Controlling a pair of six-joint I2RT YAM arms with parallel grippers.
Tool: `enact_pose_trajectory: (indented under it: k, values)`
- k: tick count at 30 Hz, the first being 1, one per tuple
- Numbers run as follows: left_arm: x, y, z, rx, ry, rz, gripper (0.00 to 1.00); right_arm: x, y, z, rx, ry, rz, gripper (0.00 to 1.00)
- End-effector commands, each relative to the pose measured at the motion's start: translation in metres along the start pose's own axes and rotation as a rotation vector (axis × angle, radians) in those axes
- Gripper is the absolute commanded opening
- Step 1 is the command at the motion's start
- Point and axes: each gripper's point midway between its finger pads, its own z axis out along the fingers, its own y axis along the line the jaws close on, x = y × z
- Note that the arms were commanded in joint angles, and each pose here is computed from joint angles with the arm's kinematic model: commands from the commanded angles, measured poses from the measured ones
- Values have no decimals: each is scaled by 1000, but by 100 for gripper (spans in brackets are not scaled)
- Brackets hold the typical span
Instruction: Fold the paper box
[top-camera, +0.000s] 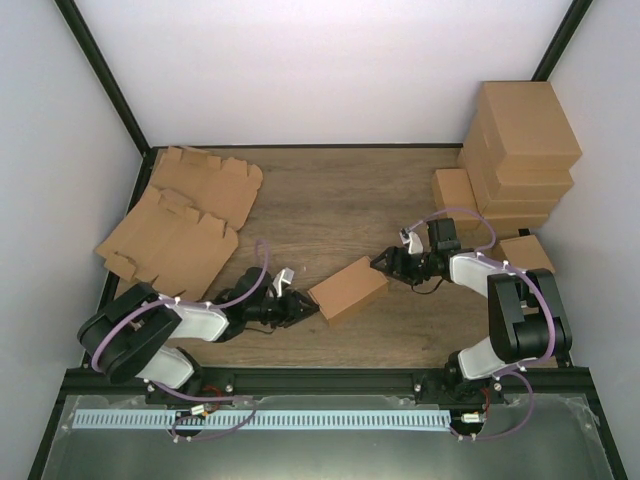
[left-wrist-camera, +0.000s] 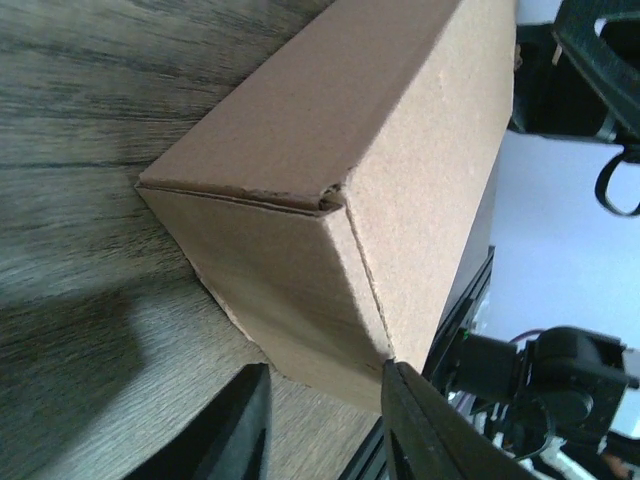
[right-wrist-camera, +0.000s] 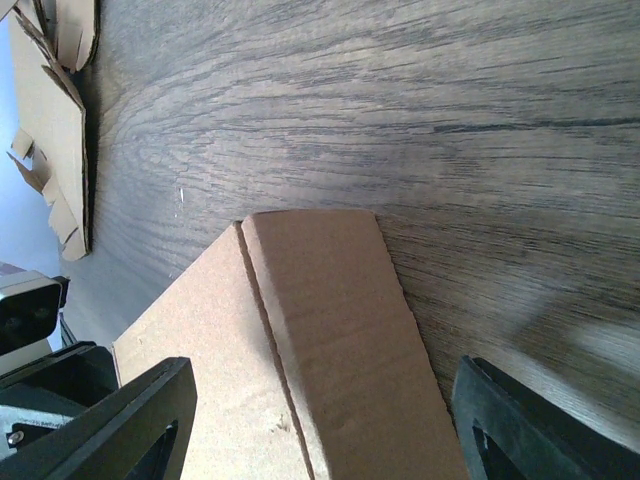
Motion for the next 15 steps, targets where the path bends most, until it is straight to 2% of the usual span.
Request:
enact_pose_trajectory:
  k: [1,9,15]
  values:
    - [-4,7,0,-24,-26,-11,29,1,1,0,-6,-1,-20,73]
    - [1,25,-8,-78,-38,-56,22,2,5,-2,-16,4,-26,73]
    - [6,34,-11,-93,-32,-69,22,7,24,-4,-120,36,-40,73]
